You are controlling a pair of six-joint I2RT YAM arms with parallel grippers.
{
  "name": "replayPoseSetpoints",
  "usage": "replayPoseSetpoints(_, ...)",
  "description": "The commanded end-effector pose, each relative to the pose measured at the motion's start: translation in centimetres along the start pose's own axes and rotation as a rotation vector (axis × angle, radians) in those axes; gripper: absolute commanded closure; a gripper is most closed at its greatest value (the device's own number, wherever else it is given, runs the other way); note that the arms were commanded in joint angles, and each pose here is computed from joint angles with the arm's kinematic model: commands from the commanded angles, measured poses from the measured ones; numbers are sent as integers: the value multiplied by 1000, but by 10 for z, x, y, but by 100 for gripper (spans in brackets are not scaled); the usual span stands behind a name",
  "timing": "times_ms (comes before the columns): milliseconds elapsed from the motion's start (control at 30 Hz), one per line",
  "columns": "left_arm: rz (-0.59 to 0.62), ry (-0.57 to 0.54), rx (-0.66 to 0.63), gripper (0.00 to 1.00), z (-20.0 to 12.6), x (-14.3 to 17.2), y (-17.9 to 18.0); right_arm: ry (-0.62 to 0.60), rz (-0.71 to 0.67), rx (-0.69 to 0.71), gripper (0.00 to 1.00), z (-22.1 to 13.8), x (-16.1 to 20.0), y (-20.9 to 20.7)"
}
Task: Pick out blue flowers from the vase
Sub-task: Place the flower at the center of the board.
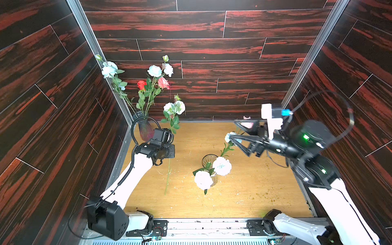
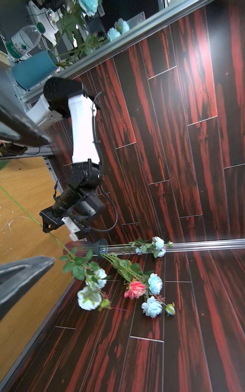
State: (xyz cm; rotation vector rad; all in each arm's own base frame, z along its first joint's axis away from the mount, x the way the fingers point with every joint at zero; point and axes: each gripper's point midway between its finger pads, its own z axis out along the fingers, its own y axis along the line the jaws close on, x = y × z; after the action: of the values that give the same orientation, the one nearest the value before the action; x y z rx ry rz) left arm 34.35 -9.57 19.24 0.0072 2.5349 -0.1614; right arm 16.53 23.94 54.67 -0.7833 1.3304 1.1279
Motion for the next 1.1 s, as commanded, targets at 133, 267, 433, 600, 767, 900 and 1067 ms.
replayPoseSetpoints(133, -54, 110, -111, 100, 32, 13, 35, -51, 5, 179, 16, -36, 4, -11)
replayPoseSetpoints(267, -67, 196, -109, 100, 50, 19, 41, -73, 11, 261, 15, -55, 13, -17)
replayPoseSetpoints(433, -65, 309, -117, 100, 76, 37, 46, -76, 7, 360, 14, -66, 23, -31)
replayPoseSetpoints(600, -73, 372, -123, 100, 92, 52, 49, -61, 4, 380, 14, -63, 27, -38)
replayPoseSetpoints(767, -87, 417, -149, 100, 99, 64, 56, -52, 5, 385, 14, -63, 28, -39)
replayPoseSetpoints(900, -86, 486, -174, 100, 111, 80, 62, -57, 3, 385, 14, -65, 27, -38)
replayPoseSetpoints(1067, -98, 503, -173, 100, 112, 84, 63, -54, 4, 391, 14, -65, 28, -39)
